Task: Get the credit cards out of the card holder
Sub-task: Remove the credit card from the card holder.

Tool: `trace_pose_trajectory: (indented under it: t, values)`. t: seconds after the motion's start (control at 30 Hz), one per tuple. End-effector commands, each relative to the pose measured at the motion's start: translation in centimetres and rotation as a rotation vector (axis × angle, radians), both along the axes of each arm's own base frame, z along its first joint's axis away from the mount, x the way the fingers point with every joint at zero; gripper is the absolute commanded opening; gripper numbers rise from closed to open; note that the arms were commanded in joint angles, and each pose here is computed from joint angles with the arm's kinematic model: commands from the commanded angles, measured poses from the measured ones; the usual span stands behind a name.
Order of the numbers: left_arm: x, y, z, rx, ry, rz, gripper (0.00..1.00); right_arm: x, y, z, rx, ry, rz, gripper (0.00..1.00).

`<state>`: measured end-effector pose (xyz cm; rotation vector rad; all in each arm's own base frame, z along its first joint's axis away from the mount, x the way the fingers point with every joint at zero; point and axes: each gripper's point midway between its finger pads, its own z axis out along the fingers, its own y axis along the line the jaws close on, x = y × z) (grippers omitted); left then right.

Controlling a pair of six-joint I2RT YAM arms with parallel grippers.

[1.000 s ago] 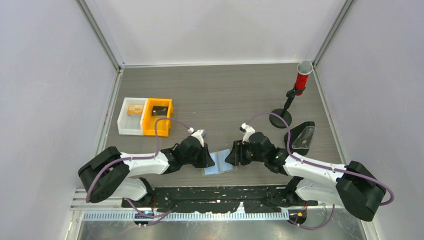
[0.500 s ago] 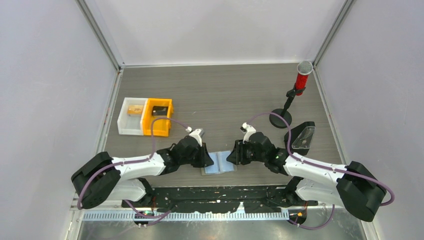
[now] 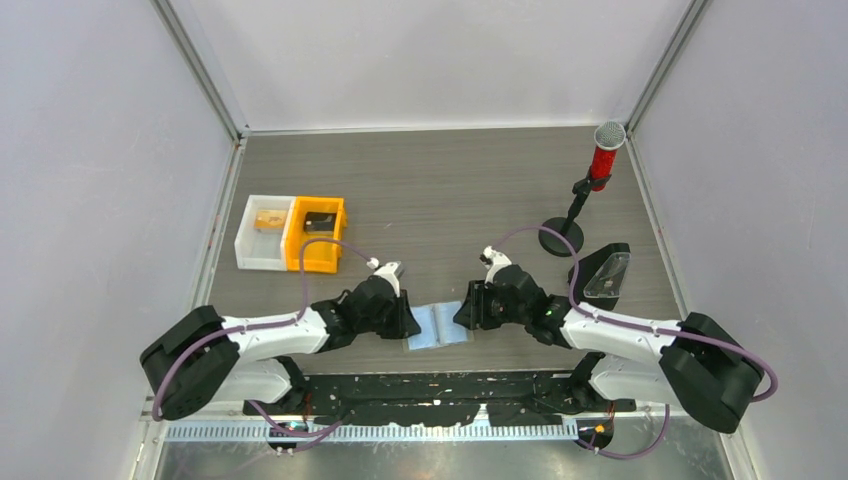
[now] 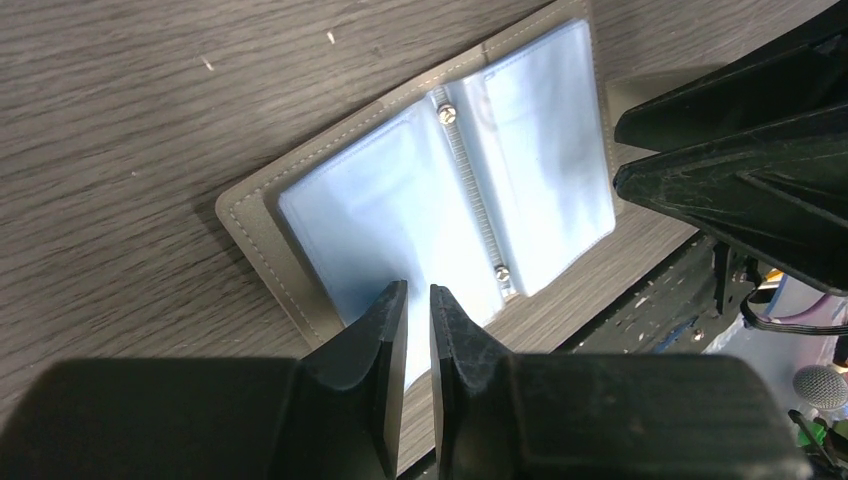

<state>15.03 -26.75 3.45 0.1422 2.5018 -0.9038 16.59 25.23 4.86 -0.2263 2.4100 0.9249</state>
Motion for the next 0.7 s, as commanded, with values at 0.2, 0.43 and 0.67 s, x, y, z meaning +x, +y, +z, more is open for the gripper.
trace_pose_trajectory:
  t: [0.2, 0.43, 0.67]
  values:
    - [-0.4, 0.1, -1.6, 0.007, 0.008, -0.009, 0.17, 0.9, 0.9, 0.3, 0.021, -0.012, -0.010, 0.44]
    - [-0.3, 0.0, -1.4, 0.004, 0.006, -0.012, 0.17, 1.0, 1.4, 0.5, 0.035, -0.004, -0.003, 0.44]
    - [-0.4, 0.0, -1.6, 0.003, 0.009, -0.013, 0.17, 0.8, 1.7, 0.8, 0.054, 0.003, 0.004, 0.44]
